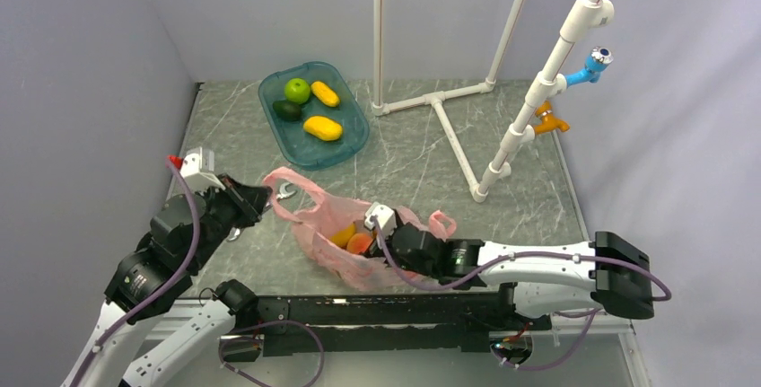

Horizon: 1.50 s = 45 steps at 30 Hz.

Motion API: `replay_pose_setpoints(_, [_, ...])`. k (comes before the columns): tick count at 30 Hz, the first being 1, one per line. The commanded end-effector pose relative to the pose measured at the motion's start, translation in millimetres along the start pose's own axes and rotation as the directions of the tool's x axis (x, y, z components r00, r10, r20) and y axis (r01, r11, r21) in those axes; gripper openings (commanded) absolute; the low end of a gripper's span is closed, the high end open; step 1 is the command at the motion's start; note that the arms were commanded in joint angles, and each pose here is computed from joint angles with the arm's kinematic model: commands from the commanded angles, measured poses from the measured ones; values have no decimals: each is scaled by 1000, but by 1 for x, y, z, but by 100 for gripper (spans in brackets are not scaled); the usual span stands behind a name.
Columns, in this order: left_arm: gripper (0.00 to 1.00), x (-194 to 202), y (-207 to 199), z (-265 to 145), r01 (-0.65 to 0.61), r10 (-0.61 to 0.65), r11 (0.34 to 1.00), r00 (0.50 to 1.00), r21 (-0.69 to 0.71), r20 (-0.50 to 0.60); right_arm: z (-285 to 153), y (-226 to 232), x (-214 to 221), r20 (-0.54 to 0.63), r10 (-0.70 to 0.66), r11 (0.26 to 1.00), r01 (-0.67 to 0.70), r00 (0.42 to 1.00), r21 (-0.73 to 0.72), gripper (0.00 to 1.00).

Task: Take the fake fruits out of the plastic bag
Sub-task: Adjust the plastic bag at the center of the board.

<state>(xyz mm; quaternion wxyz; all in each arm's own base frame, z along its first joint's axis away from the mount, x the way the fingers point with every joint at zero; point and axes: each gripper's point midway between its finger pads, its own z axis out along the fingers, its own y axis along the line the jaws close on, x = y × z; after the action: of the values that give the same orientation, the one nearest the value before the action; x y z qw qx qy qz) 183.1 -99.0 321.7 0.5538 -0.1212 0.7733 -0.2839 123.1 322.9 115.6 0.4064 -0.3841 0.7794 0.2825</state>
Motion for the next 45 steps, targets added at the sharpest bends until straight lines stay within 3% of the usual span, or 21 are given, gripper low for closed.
replay_pose_setpoints(1, [2,30,25,-13,-20,16,999,996,-46,-89,15,13,-28,159,-11,998,1,987,63,100])
replay_pose_setpoints(3, [19,41,23,-23,-31,31,1000,991,-1,-133,27,9,-27,134,-10,991,-8,991,133,100])
replay_pose_setpoints(6, [64,39,9,-44,-16,31,995,988,94,-153,39,2,-33,125,-4,975,-24,992,221,99])
replay_pose_setpoints(7, [74,33,-2,-53,-9,31,989,989,149,-144,40,0,-35,133,-1,971,-31,991,238,99])
replay_pose_setpoints(9, [85,15,-31,-74,-11,45,957,993,290,-109,40,-3,-42,156,1,965,-42,988,260,99])
replay_pose_setpoints(11, [88,-3,-57,-95,-23,63,916,994,402,-87,39,-1,-46,170,-2,968,-40,985,247,99])
replay_pose_setpoints(15, [89,-13,-101,-117,-1,95,817,986,577,-133,34,9,-55,207,23,982,-61,978,180,97])
replay_pose_setpoints(19, [80,0,-139,-117,104,89,670,972,735,-218,27,9,-58,231,70,979,-110,970,169,95])
replay_pose_setpoints(23, [72,25,-160,-107,182,167,535,934,825,-315,19,8,-61,262,107,977,-150,959,151,88])
replay_pose_setpoints(26, [70,44,-141,-80,127,207,625,924,770,-321,11,11,-64,289,122,981,-160,949,109,70])
replay_pose_setpoints(27, [68,50,-131,-65,102,208,682,922,724,-327,10,11,-62,292,126,981,-162,948,103,64])
replay_pose_setpoints(32, [42,79,-86,-14,-62,306,836,877,545,-371,8,8,-55,282,137,979,-173,950,108,40])
replay_pose_setpoints(38, [43,117,-81,-6,-173,457,800,797,575,-395,5,8,-47,271,154,978,-186,950,97,36])
replay_pose_setpoints(45, [37,149,-58,21,-377,586,800,662,467,-469,4,9,-46,273,161,978,-191,949,87,32])
